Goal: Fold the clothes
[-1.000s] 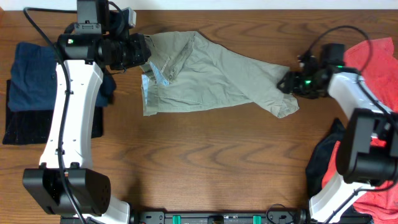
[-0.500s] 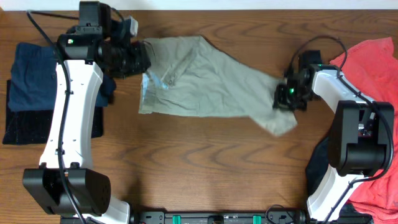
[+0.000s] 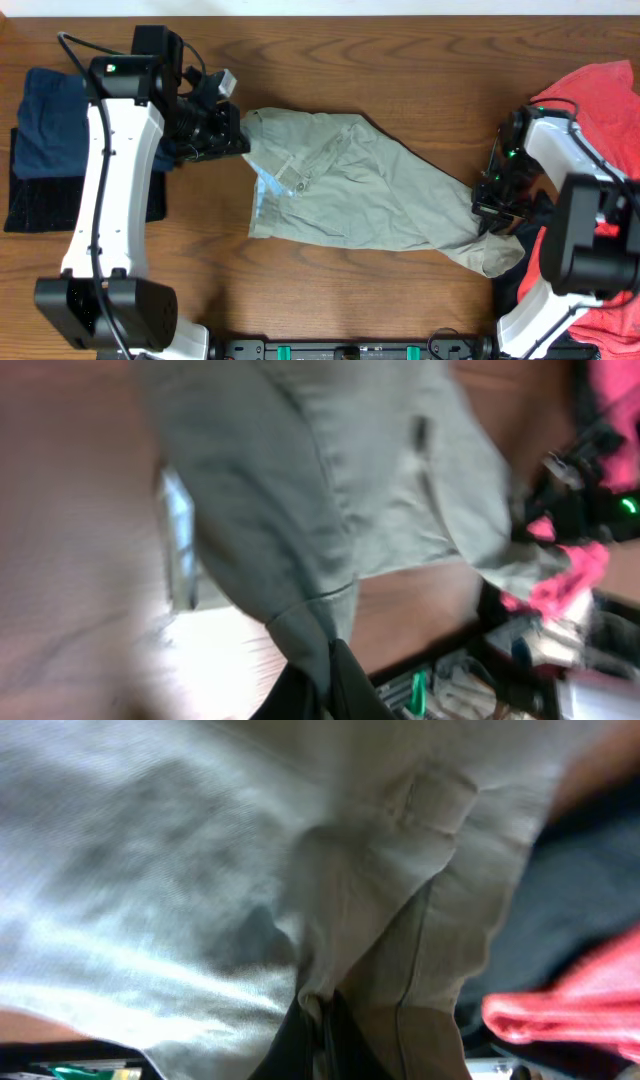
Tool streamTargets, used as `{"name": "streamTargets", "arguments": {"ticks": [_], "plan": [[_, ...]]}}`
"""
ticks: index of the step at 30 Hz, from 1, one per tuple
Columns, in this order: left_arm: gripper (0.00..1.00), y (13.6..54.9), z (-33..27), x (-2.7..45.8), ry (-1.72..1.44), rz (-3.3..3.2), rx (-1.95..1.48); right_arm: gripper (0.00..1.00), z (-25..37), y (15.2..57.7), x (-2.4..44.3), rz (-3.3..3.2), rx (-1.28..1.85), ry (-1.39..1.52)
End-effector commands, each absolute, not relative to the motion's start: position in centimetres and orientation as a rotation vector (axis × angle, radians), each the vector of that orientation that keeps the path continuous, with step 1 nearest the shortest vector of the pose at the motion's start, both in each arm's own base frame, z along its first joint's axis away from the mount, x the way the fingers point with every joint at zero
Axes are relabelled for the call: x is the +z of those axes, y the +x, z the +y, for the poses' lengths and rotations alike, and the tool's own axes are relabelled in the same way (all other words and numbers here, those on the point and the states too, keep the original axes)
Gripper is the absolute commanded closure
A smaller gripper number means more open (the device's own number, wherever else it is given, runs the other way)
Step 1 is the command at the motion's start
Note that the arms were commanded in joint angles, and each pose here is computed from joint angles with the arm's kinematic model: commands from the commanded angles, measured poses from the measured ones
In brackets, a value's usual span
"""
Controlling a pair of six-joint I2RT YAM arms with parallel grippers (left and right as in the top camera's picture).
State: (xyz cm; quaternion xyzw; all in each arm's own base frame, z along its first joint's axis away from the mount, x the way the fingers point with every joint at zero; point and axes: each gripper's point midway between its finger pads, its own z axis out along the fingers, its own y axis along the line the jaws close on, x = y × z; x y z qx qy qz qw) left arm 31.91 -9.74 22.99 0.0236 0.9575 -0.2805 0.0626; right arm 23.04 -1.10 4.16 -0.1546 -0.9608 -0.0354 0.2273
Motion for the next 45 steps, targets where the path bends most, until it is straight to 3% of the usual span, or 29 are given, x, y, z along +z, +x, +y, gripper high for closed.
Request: {"name": "streamTargets", "arguments": {"ticks": [1, 3, 5, 8, 14, 17, 22, 32, 39, 45], "plan": [[0.94, 30.4, -11.8, 27.5, 0.352, 2.675, -0.993, 0.97, -1.7, 23.2, 7.1, -2.753, -0.057, -0.461], [0.94, 29.9, -11.8, 28.2, 0.366, 2.652, -0.982, 0.89, -1.7, 23.5, 8.5, -2.821, -0.068, -0.459], [0.94, 29.3, -11.8, 28.8, 0.372, 2.641, -0.978, 0.62, -1.5, 24.6, 9.7, -2.923, -0.11, -0.443], [0.94, 28.0, -12.8, 29.7, 0.48, 2.598, -0.999, 0.39, -0.1, 27.5, 11.3, -3.096, -0.283, -0.419], [0.94, 24.6, -17.8, 31.7, 0.85, 2.422, -1.134, 0.36, 7.3, 34.2, 16.0, -3.367, -0.979, 0.289], [0.94, 22.6, -19.9, 31.5, 1.023, 2.386, -1.148, 0.33, 9.5, 36.5, 16.3, -3.423, -1.035, 0.504], [0.94, 20.9, -21.1, 30.5, 1.148, 2.42, -1.084, 0.18, 12.9, 39.4, 14.3, -3.417, -1.099, 0.631], [0.94, 19.1, -20.8, 30.1, 1.179, 2.48, -1.108, 0.11, 22.3, 40.0, 8.9, -3.082, -1.563, 0.814], [0.94, 19.0, -20.8, 30.1, 1.177, 2.49, -1.111, 0.08, 26.4, 37.4, 9.1, -2.789, -1.852, 0.944], [0.94, 19.1, -20.6, 29.9, 1.179, 2.499, -1.085, 0.43, 27.3, 35.9, 10.6, -2.634, -1.99, 0.987]]}}
